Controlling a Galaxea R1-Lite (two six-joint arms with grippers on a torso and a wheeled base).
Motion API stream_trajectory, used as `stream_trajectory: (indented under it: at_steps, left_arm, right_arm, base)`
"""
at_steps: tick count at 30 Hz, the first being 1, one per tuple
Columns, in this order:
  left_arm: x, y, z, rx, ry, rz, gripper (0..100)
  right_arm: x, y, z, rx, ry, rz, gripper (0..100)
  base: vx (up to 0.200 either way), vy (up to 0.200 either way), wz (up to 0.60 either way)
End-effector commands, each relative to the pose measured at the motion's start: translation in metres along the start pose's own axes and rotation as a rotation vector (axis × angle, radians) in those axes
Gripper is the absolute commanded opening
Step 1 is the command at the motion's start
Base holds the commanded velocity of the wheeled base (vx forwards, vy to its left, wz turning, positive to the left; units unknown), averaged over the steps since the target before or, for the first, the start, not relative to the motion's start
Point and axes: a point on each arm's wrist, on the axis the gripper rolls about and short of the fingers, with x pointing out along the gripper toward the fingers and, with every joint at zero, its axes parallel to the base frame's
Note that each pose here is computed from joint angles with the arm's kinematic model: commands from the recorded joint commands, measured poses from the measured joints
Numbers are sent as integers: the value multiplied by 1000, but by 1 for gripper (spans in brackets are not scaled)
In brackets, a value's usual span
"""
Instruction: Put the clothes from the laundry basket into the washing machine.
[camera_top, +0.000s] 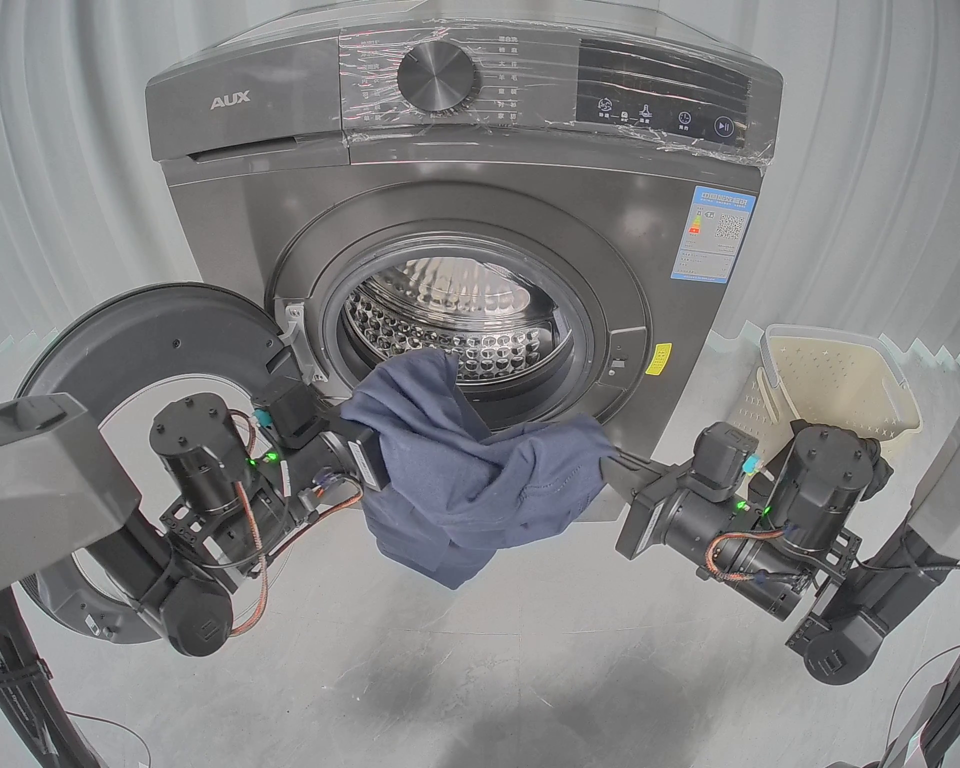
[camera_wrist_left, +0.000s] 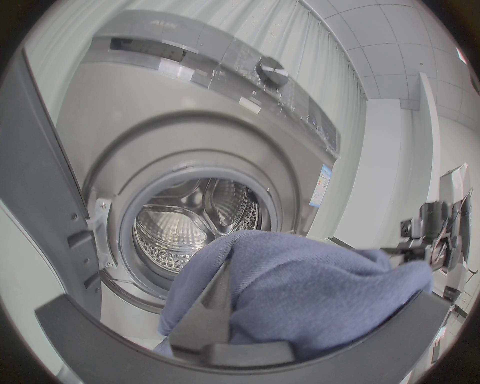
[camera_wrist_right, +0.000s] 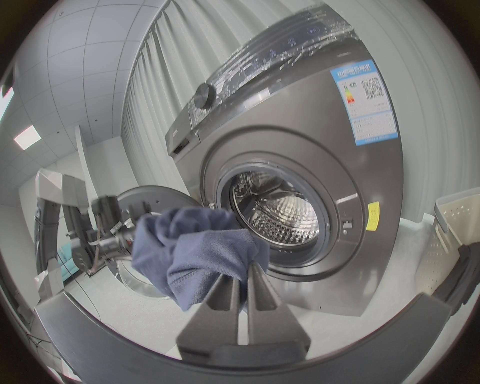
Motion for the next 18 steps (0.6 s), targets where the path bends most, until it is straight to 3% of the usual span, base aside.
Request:
stream_trajectory:
  at_steps: [1, 10, 18]
  left_arm:
    - [-28, -11, 29, 5, -47, -18, 0]
    - [-33, -20, 44, 0, -93, -49, 0]
    - [-32, -20, 46, 0, -106, -43, 0]
  right_arm:
    - [8, 0, -22, -1, 68, 1, 0]
    - [11, 10, -35, -2, 108, 28, 0]
    - [11, 19, -36, -4, 107, 50, 0]
  base:
    - [0, 0, 0]
    - [0, 0, 0]
    - [0, 0, 0]
